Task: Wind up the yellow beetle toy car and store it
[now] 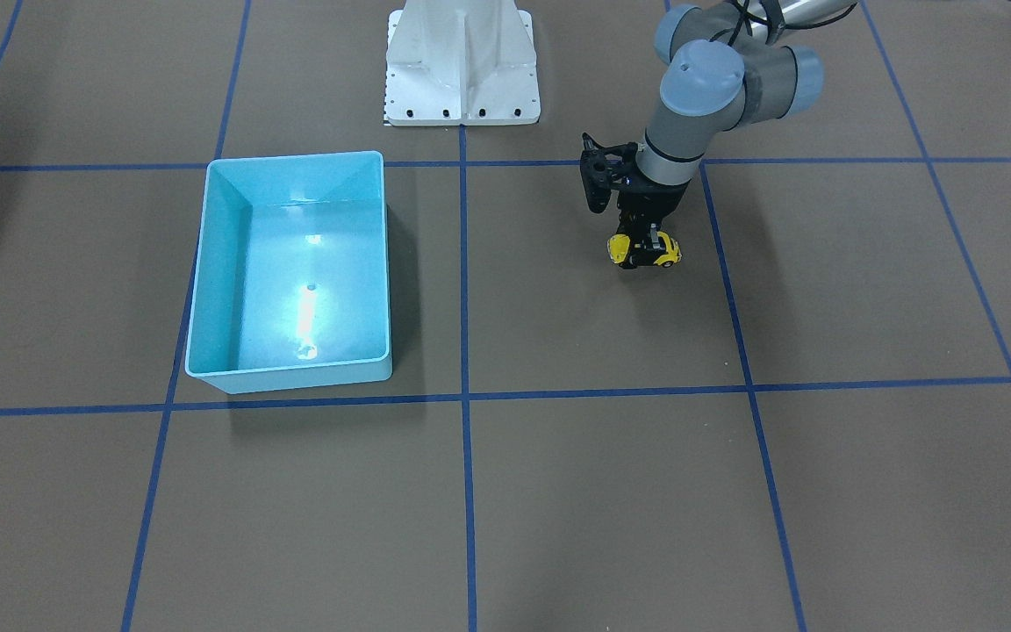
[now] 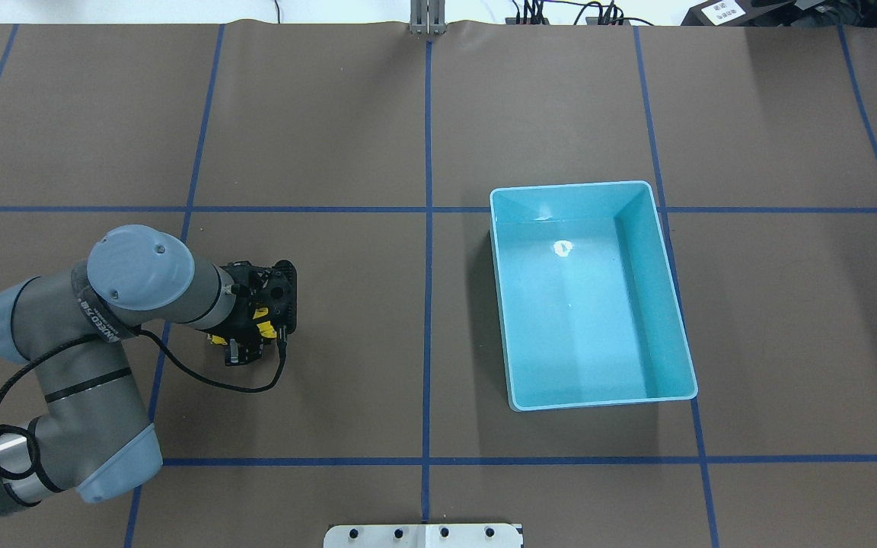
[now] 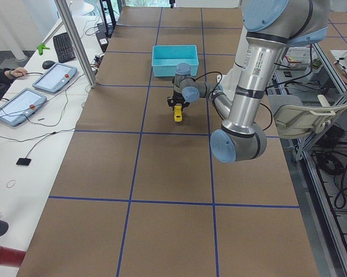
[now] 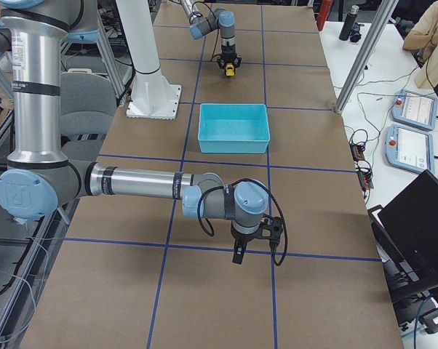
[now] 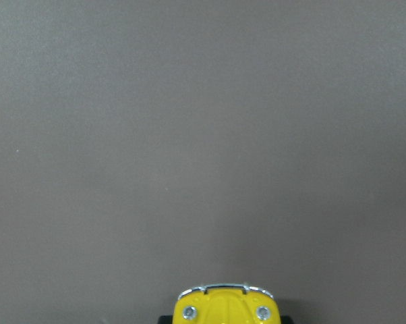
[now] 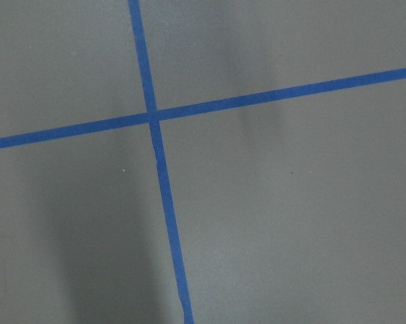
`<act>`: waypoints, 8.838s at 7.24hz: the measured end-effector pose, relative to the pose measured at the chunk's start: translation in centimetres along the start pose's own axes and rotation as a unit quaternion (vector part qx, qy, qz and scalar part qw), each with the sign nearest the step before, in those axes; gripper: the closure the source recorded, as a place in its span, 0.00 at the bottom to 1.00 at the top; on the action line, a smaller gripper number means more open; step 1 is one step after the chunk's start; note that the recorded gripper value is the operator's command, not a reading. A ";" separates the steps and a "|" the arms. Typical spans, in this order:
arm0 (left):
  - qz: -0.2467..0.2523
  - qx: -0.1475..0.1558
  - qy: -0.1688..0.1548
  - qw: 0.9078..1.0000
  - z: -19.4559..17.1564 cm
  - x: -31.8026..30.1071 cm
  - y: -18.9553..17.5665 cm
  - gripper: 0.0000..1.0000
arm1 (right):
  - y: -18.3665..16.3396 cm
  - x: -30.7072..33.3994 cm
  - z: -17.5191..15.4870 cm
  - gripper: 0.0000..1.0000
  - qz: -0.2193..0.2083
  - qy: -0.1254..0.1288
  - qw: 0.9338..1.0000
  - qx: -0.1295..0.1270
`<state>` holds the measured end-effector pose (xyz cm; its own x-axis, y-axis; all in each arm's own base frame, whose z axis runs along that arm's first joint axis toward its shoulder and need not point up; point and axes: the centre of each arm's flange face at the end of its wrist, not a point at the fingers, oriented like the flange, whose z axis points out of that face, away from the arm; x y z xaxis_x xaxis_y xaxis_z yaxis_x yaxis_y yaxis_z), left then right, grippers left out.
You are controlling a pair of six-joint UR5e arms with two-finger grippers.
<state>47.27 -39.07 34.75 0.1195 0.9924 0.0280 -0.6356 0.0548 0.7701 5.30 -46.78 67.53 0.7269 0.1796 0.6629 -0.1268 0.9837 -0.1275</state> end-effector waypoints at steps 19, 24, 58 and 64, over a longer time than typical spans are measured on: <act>-0.003 0.036 0.010 0.999 0.8 2.2 14.7 0.51 | -0.1 -0.5 -0.1 0.00 -0.001 -0.016 1.000 -0.002; -0.017 0.039 0.016 0.999 0.1 1.9 18.9 0.01 | -0.1 -0.6 -0.2 0.00 -0.002 -0.018 1.000 -0.002; -0.693 -0.079 0.003 0.717 -20.9 -16.7 51.0 0.00 | 19.0 -75.6 -0.7 0.00 -0.652 -0.052 0.756 0.030; -0.702 -0.063 0.015 0.709 -21.1 -16.7 52.2 0.00 | 17.8 -77.4 6.8 0.00 -0.715 -0.039 0.695 0.065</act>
<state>-3.96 -50.43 61.04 0.6872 -0.0496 -0.7248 0.0313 0.9988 -0.0386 -57.80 -43.14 18.96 0.1349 -0.9874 0.0824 0.6229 0.1492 0.7679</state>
